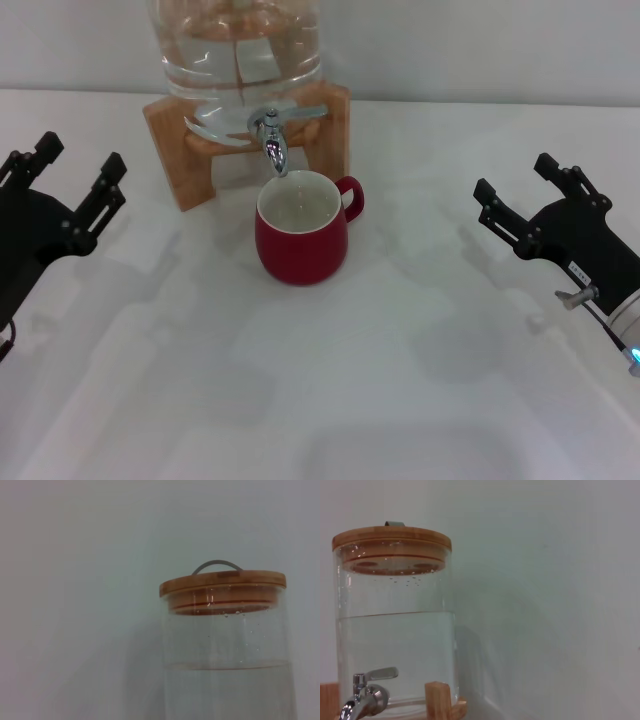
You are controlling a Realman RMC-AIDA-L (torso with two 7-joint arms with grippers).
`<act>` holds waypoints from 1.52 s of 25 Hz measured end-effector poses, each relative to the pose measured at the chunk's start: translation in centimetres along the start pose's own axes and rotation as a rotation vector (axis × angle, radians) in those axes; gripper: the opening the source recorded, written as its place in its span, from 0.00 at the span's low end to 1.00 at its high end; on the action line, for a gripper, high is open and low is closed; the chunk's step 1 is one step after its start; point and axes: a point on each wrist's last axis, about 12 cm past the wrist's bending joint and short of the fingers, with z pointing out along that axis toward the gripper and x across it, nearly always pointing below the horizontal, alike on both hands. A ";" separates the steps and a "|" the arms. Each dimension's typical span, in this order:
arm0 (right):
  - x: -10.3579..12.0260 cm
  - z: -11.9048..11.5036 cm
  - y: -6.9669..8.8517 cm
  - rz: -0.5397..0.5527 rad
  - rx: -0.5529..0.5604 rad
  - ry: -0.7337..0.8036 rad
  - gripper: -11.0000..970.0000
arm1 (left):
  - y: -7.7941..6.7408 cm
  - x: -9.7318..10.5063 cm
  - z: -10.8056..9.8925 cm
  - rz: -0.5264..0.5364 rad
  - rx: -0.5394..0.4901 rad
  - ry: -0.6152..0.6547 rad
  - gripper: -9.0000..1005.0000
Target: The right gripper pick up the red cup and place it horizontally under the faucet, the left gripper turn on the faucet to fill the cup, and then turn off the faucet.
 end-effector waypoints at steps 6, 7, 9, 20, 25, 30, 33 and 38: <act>0.1 0.0 0.0 0.003 0.003 0.003 0.90 | 0.8 -0.1 0.2 -0.018 0.000 0.011 0.77; 0.1 -0.1 0.0 0.003 0.004 0.003 0.90 | 0.9 -0.1 0.2 -0.024 0.002 0.018 0.72; 0.1 -0.1 0.0 0.003 0.004 0.004 0.90 | 1.2 -0.2 0.2 -0.036 0.003 0.027 0.67; 0.1 -0.2 -0.1 0.004 0.009 0.007 0.90 | 1.8 -0.5 0.6 -0.068 0.034 0.039 0.81; 0.1 -0.2 -0.1 0.004 0.009 0.005 0.90 | 2.1 -0.5 0.6 -0.063 0.020 0.036 0.89; 0.1 -0.2 -0.2 0.009 0.020 0.003 0.90 | 2.3 -0.4 0.6 -0.062 0.011 0.041 0.89; 0.1 -0.3 -0.2 0.009 0.022 0.000 0.90 | 2.3 -0.2 0.7 -0.065 0.009 0.047 0.89; 0.1 -0.2 0.0 0.005 0.011 0.002 0.90 | 2.3 0.2 0.6 -0.075 0.008 0.059 0.89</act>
